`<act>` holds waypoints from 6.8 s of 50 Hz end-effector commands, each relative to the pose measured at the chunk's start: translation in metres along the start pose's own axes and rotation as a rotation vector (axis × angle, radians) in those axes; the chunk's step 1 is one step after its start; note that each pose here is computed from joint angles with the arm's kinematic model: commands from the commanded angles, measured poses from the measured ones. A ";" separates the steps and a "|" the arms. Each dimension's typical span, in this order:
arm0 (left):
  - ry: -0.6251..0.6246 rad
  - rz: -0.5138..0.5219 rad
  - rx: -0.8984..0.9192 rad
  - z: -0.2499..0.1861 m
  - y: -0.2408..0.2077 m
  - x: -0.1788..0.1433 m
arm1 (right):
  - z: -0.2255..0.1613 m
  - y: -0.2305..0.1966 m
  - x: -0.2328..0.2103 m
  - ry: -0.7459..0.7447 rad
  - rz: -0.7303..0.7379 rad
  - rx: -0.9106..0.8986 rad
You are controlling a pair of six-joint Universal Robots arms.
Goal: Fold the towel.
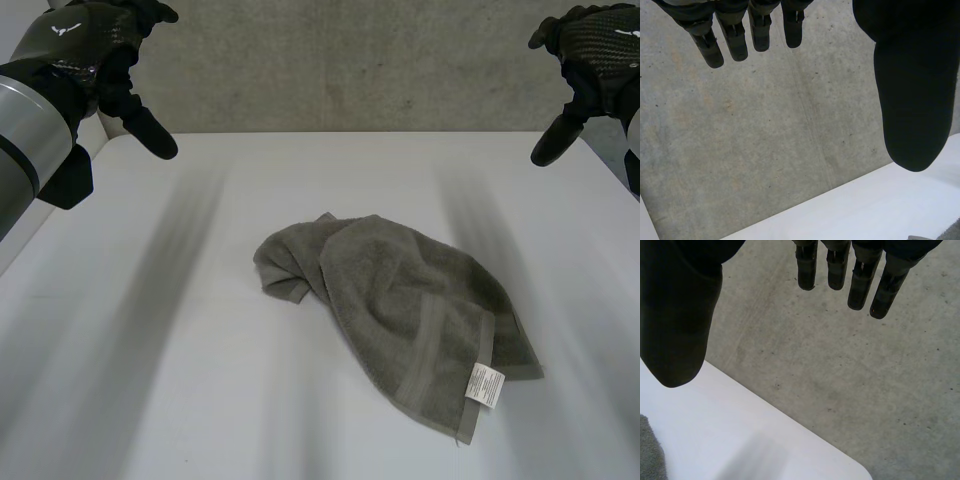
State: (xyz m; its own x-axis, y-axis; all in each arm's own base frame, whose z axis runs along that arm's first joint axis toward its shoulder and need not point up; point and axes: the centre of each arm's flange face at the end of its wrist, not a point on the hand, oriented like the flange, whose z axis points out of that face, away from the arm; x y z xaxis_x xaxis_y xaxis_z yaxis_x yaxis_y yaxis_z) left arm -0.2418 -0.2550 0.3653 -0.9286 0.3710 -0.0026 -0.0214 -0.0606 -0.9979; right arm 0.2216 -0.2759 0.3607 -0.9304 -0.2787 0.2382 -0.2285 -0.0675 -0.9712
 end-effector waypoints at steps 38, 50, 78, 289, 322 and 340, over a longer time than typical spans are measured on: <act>0.326 0.298 -0.246 0.085 0.203 0.042 | -0.014 0.118 -0.032 -0.188 -0.129 -0.221; 0.385 0.408 -0.275 0.086 0.245 0.056 | -0.047 0.187 -0.045 -0.309 -0.004 -0.340; 0.453 0.412 -0.410 -0.091 0.189 0.050 | -0.030 0.158 -0.037 -0.349 -0.096 -0.349; -0.047 0.356 -0.157 -0.010 0.138 -0.009 | 0.004 0.206 0.000 -0.232 0.209 -0.401; -0.146 0.250 0.197 -0.017 0.027 -0.024 | 0.003 0.068 0.043 -0.112 -0.035 0.045; -0.132 0.264 0.145 -0.006 -0.019 -0.022 | -0.002 -0.022 0.032 -0.282 -0.268 -0.117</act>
State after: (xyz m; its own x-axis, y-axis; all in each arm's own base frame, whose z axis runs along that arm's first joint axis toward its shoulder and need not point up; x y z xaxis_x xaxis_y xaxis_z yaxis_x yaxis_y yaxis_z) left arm -0.2115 -0.2325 0.4142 -0.9592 0.1796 -0.2184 0.1358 -0.3846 -0.9130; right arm 0.1748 -0.2640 0.4395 -0.8419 -0.3479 0.4126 -0.3282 -0.2769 -0.9031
